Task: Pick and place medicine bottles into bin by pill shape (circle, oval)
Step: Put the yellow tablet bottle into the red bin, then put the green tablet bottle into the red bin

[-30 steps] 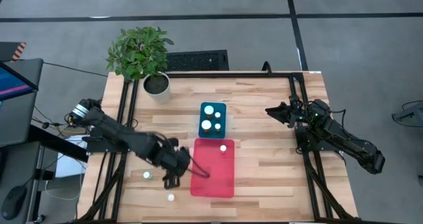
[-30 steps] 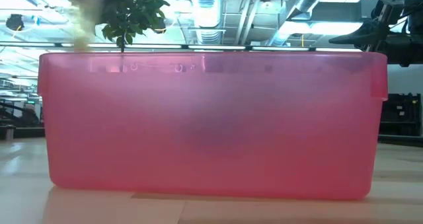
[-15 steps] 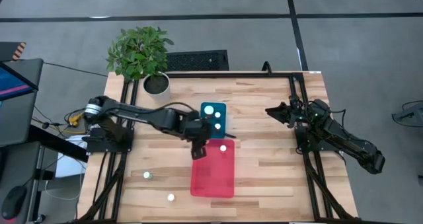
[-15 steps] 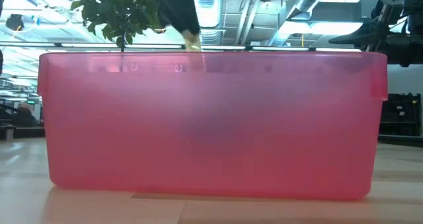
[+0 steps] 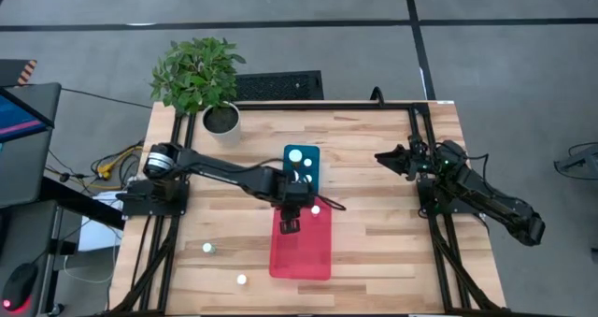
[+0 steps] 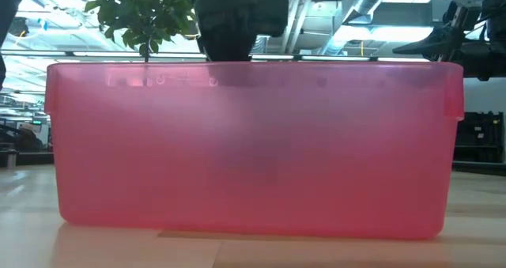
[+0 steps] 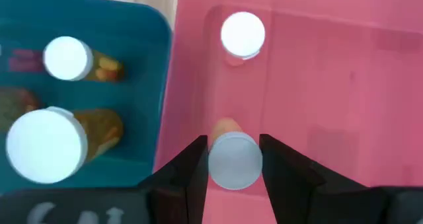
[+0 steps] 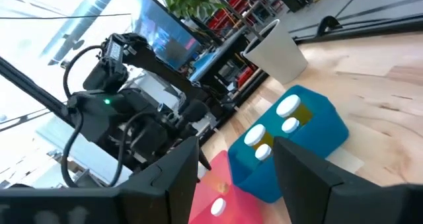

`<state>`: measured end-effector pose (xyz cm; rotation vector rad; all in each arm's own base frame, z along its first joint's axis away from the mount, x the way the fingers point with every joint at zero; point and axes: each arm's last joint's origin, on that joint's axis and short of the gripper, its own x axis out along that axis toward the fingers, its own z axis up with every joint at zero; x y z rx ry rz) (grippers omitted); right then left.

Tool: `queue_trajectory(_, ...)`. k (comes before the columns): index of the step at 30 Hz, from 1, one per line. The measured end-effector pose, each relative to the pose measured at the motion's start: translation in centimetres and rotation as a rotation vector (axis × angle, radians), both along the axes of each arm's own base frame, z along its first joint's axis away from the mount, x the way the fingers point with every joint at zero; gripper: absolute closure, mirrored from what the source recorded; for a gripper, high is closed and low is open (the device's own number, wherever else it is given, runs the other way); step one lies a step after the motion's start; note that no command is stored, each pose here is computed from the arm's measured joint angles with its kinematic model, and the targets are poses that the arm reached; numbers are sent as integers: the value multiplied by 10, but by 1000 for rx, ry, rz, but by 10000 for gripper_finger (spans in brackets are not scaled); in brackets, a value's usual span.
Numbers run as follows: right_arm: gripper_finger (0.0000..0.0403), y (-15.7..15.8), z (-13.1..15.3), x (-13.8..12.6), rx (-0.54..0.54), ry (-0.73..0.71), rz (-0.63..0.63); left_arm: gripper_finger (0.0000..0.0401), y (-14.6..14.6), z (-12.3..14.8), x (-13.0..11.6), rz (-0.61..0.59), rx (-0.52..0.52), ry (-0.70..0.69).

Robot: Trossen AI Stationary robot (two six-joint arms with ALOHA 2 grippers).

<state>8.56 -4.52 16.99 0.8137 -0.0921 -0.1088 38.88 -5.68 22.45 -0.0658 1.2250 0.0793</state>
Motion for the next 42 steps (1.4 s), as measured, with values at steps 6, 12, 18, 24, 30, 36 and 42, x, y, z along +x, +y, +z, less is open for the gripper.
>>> queue_trajectory(6,198,0,0,0,-1,-1,0,285,0,-12,2,-46,22,44)
queue_trajectory(12,198,0,0,0,0,0,0,285,0,-27,3,-80,28,112)
queue_trajectory(18,198,0,0,0,-1,-1,0,285,1,-29,6,-82,29,97)
queue_trajectory(24,198,0,0,0,0,-1,0,260,1,-29,6,-90,30,97)
queue_trajectory(30,198,0,0,0,-1,-2,0,193,0,-29,6,-99,-10,100)
queue_trajectory(36,198,0,0,0,-1,-1,0,164,-2,1,11,-109,-8,99)
queue_trajectory(42,198,0,0,0,-1,-2,0,167,-10,55,2,-140,4,124)
